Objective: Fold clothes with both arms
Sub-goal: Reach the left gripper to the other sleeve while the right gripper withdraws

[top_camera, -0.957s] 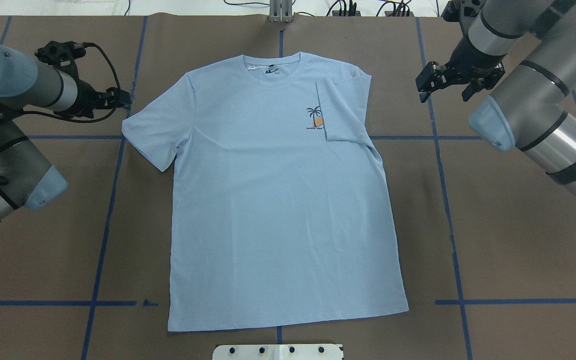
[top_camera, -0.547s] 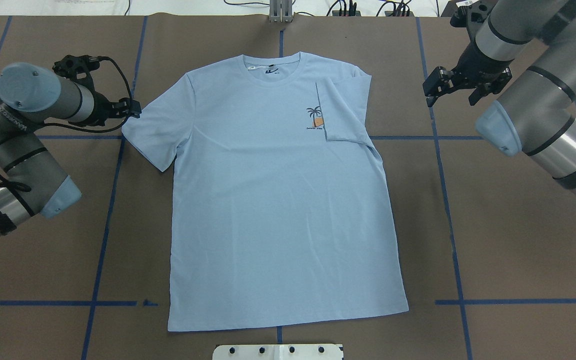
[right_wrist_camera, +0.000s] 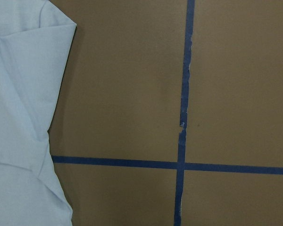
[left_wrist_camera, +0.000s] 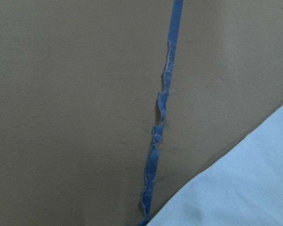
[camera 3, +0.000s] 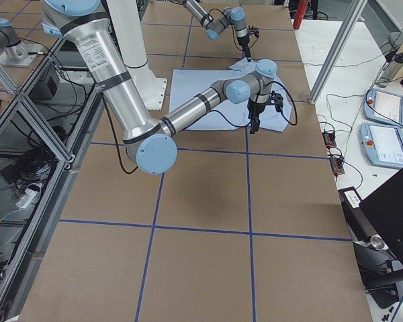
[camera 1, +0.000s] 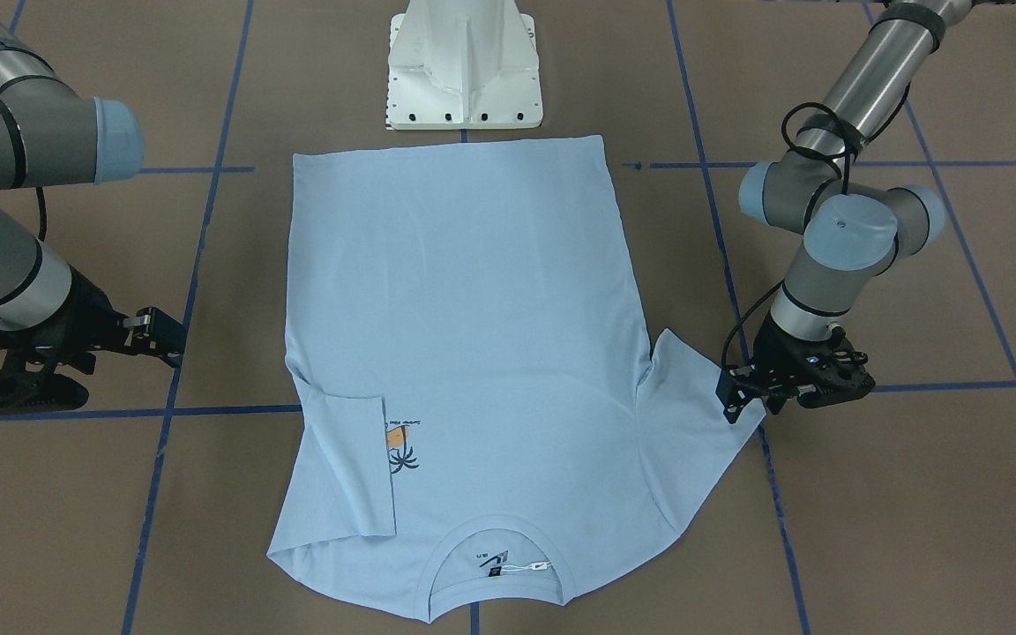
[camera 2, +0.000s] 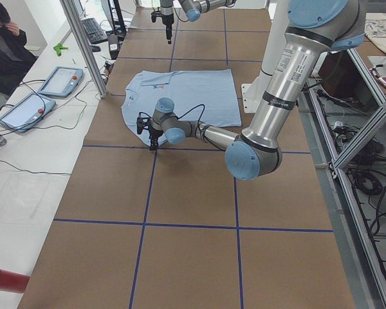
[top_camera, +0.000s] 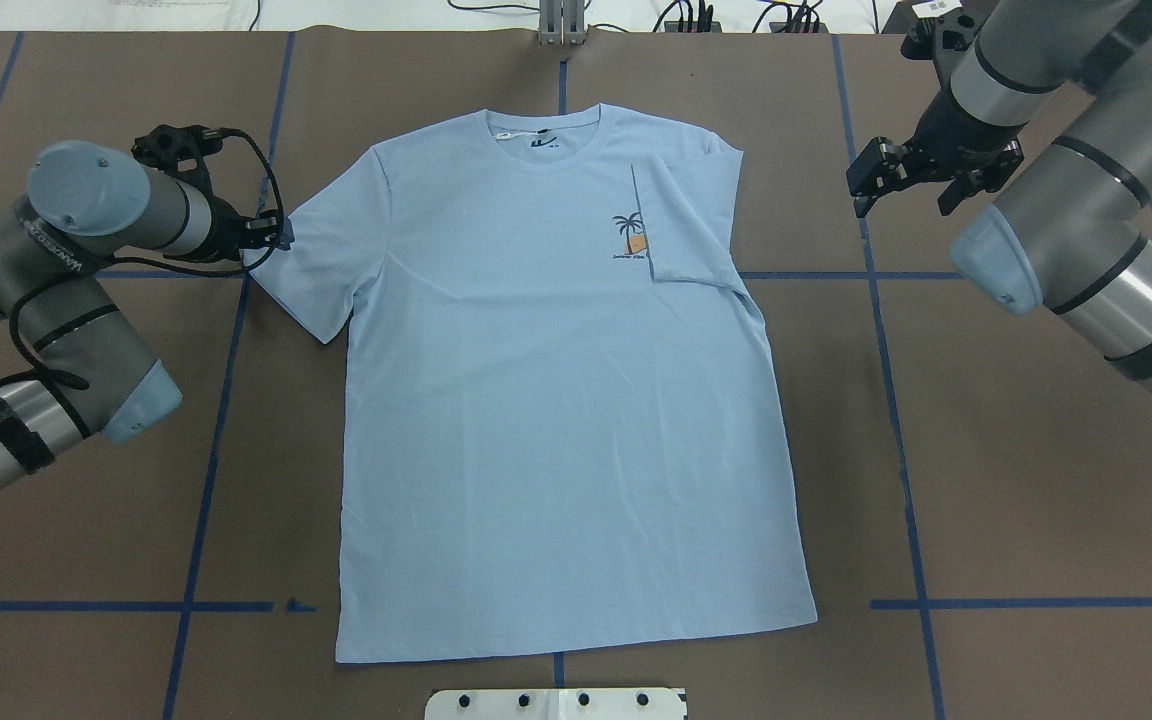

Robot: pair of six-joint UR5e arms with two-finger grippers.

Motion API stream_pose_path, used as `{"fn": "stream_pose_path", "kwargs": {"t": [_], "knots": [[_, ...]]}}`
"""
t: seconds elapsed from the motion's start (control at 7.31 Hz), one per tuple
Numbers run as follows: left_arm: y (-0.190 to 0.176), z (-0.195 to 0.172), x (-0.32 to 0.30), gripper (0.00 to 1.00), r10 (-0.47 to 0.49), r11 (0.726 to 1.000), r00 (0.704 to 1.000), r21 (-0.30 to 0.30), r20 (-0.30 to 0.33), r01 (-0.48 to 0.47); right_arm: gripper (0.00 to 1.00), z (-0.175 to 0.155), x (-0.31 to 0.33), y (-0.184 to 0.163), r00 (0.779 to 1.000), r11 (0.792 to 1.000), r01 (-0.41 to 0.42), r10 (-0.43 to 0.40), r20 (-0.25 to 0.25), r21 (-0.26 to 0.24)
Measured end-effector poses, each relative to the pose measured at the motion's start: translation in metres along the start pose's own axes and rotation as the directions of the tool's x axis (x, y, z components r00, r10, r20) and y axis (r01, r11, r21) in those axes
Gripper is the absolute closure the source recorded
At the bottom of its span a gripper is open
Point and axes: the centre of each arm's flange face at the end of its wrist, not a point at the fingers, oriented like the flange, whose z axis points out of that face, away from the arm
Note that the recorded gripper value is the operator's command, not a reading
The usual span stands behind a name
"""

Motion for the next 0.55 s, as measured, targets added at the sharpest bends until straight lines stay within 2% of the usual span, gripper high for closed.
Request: {"fn": "stream_pose_path", "kwargs": {"t": [0.41, 0.55], "knots": [[0.0006, -0.0004, -0.0016, 1.00, 0.006, 1.000, 1.000, -0.001, 0.003, -0.006, 0.00, 0.0001, -0.0029, 0.0012, 1.000, 1.000, 0.008, -0.008, 0.003, 0.003], [-0.0001, -0.0028, -0.0007, 1.00, 0.006, 1.000, 1.000, 0.001, 0.000, -0.006, 0.00, -0.0002, -0.0036, 0.0015, 1.000, 1.000, 0.009, -0.009, 0.004, 0.004]]}}
